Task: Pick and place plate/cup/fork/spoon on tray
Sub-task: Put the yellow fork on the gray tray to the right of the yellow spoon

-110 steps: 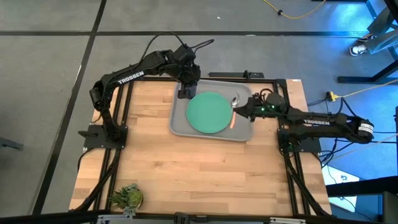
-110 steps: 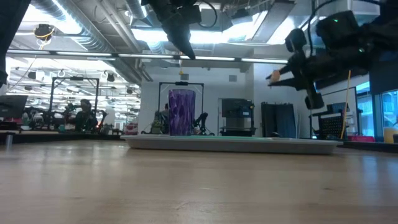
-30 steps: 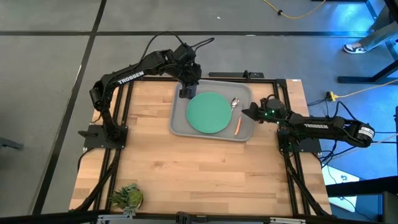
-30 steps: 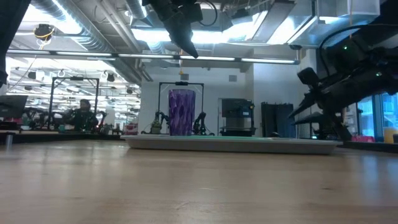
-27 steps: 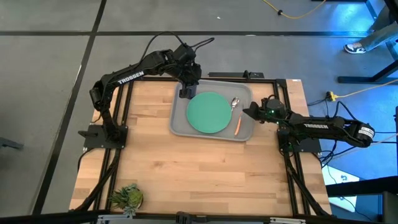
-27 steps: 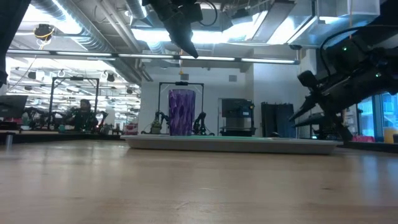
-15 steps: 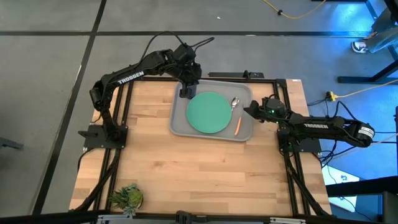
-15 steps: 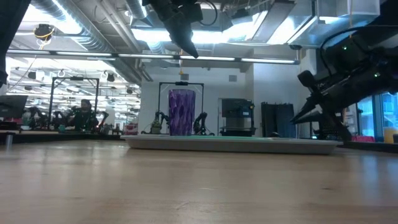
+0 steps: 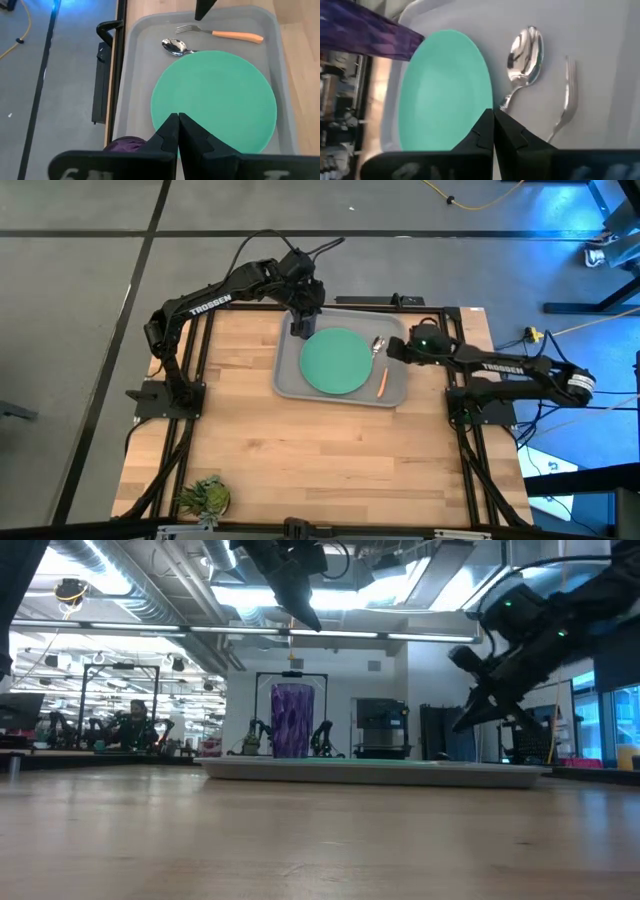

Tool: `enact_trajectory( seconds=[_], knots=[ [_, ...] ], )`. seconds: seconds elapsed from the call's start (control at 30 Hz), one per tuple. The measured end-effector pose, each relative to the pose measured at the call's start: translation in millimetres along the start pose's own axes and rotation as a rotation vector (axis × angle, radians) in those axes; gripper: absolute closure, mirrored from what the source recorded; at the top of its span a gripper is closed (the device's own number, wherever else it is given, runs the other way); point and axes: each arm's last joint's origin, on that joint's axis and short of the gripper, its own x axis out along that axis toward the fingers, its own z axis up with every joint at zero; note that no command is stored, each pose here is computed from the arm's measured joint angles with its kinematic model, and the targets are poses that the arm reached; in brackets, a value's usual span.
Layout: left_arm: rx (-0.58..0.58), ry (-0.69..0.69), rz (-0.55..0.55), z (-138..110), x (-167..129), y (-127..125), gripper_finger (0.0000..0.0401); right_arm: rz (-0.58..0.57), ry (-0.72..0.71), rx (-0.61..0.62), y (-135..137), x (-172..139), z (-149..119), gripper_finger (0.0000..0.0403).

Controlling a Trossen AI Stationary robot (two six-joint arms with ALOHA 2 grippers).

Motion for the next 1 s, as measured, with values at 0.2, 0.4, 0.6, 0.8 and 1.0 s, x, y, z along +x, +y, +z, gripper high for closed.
enact_trajectory(
  seconds=[0.2,0.4,0.6,0.8,1.0],
  knots=[
    [-0.004,-0.009,0.006,0.9,-0.1,0.5,0.0401,-0.115,0.076,-0.049,3.1,16.0,2.3,0.0398],
    [-0.005,-0.009,0.006,0.9,-0.1,0.5,0.0401,-0.162,0.158,-0.043,-4.7,29.0,-4.1,0.0398],
    [-0.005,-0.009,0.006,0.9,-0.1,0.5,0.0401,-0.183,0.133,-0.043,-5.9,30.5,-3.7,0.0398],
    [-0.006,-0.009,0.006,0.9,-0.1,0.5,0.0401,-0.207,0.137,-0.035,-7.8,30.0,-4.5,0.0398],
    [-0.005,-0.010,0.006,1.0,-0.2,0.5,0.0401,-0.253,0.124,-0.025,-11.0,29.1,-5.2,0.0398]
  ],
)
